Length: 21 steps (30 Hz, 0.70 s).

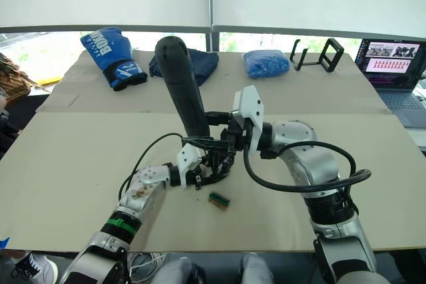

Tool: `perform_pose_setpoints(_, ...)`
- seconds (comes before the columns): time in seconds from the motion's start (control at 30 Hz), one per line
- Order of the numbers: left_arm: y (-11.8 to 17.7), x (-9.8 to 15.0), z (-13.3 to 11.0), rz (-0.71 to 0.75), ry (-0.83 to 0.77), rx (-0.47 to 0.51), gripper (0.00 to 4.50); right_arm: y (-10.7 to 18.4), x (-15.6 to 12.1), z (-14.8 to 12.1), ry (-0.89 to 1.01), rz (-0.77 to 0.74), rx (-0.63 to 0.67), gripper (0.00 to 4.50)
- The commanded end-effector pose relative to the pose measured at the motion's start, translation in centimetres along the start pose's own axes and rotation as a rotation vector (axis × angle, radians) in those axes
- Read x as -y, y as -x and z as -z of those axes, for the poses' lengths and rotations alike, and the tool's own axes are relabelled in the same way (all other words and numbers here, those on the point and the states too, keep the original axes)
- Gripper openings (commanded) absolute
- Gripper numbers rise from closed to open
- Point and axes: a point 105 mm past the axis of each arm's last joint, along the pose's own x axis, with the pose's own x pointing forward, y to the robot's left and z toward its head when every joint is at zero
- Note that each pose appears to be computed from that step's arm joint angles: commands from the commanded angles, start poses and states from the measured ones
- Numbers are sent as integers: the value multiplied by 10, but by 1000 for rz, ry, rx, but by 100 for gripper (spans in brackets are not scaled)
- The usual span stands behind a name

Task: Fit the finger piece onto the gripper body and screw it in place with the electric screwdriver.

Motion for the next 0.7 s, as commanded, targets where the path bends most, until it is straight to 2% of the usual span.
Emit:
perform_pose_setpoints(0.03, -1, 9, 12, 34, 35, -34, 230, 10, 12, 24, -33, 96, -103, 191)
perform_pose_setpoints(0.7, -1, 7, 3, 34, 47, -5, 230, 15, 13, 50, -77, 192, -187, 191)
